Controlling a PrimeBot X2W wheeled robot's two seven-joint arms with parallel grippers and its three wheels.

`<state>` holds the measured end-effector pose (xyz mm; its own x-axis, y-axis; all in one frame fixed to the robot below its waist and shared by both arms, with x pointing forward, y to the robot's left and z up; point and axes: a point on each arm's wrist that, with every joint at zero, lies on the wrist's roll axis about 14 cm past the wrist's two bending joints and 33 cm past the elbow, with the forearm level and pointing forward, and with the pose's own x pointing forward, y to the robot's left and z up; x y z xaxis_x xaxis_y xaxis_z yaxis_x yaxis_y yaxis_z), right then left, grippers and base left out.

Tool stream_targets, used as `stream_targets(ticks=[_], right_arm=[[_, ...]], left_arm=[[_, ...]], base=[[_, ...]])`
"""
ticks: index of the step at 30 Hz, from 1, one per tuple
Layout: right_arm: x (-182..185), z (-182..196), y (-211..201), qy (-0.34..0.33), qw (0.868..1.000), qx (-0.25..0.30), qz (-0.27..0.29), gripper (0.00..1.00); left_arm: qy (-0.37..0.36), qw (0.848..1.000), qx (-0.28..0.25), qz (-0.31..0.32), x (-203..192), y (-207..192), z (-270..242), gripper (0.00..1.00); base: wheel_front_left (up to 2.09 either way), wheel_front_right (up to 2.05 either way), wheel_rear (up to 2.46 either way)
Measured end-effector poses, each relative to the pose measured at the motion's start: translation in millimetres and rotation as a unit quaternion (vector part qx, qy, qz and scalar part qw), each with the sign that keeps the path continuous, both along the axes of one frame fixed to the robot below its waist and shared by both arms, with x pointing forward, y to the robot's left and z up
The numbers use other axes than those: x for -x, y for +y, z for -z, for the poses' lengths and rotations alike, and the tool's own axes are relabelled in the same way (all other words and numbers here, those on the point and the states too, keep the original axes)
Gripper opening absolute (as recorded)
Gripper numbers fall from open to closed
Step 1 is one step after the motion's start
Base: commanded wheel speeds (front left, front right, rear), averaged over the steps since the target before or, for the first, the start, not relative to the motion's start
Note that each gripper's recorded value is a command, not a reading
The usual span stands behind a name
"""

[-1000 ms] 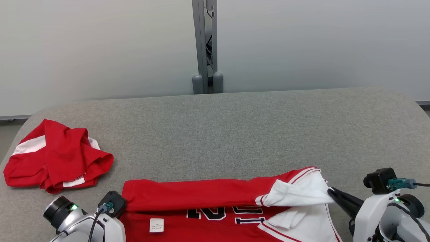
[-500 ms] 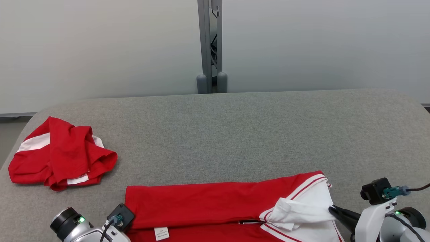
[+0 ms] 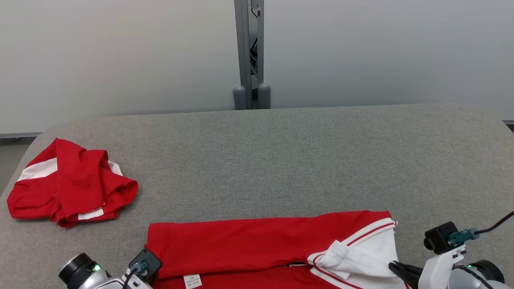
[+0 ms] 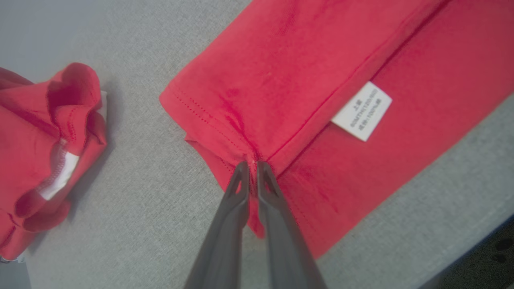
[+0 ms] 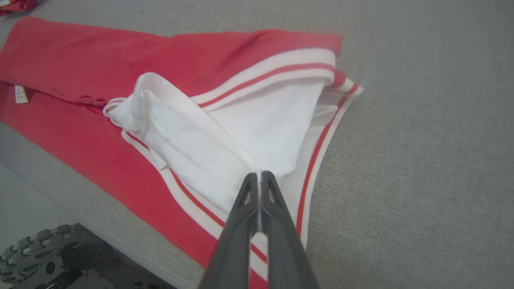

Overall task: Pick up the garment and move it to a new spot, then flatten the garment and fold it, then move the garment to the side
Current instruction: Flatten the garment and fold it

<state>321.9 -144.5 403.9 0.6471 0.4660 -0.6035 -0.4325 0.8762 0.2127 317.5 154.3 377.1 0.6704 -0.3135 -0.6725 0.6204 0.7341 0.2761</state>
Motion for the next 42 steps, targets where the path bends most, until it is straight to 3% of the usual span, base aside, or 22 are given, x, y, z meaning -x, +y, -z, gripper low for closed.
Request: stream_targets(ticks=[1,2,3,4,10,15,20,23,26,30,34,38,42], right_arm=[[2,2,0,0.006,1.0,0.0,0.001,0.0],[3,3,0,0.01,1.0,-0.002,0.004,0.0],[2,2,-1,0.009,1.0,-0.004,0.008,0.34],[0,1,-2,0.008,1.0,-0.011,0.017,1.0],[-4,-8,2,0.013,0.998,-0.044,0.038,1.0],[-15,-24,-15,-0.011,0.998,-0.038,0.057,1.0],[-36,-56,-33,-0.089,0.992,-0.039,0.086,1.0],[-50,-82,-40,-0.156,0.981,-0.051,0.107,1.0],[-58,-103,-40,-0.215,0.967,-0.066,0.121,1.0],[-63,-124,-44,-0.286,0.942,-0.09,0.149,1.0],[-62,-132,-49,-0.334,0.918,-0.11,0.182,1.0],[-58,-120,-47,-0.337,0.911,-0.119,0.205,1.0],[-52,-102,-43,-0.317,0.913,-0.126,0.223,1.0]], left_arm=[[0.0,1.0,0.0,0.0,0,0,0,0.18],[0.001,1.0,0.0,0.001,1,0,0,0.29],[0.0,1.0,-0.001,-0.001,0,0,0,0.44],[-0.004,1.0,-0.001,-0.004,-1,1,-1,1.0],[-0.023,1.0,-0.004,-0.015,-5,6,-5,1.0],[-0.036,0.999,-0.001,-0.035,-10,13,-11,1.0],[-0.088,0.993,0.009,-0.08,-29,26,-32,1.0],[-0.13,0.985,0.028,-0.11,-42,31,-50,1.0],[-0.178,0.973,0.054,-0.138,-55,31,-70,1.0],[-0.268,0.941,0.108,-0.174,-72,28,-106,1.0],[-0.296,0.921,0.147,-0.207,-75,21,-117,1.0],[-0.363,0.887,0.177,-0.224,-79,14,-155,1.0],[-0.375,0.874,0.189,-0.244,-62,9,-150,1.0]], base=[[0.0,0.0,0.0],[0.0,0.0,0.0],[0.0,0.0,0.0],[0.0,0.0,0.0],[0.0,0.0,0.0],[0.0,0.0,0.0],[0.0,0.0,0.0],[0.0,0.0,0.0],[0.0,0.0,0.0],[0.0,0.0,0.0],[0.0,0.0,0.0],[0.0,0.0,0.0],[0.0,0.0,0.0]])
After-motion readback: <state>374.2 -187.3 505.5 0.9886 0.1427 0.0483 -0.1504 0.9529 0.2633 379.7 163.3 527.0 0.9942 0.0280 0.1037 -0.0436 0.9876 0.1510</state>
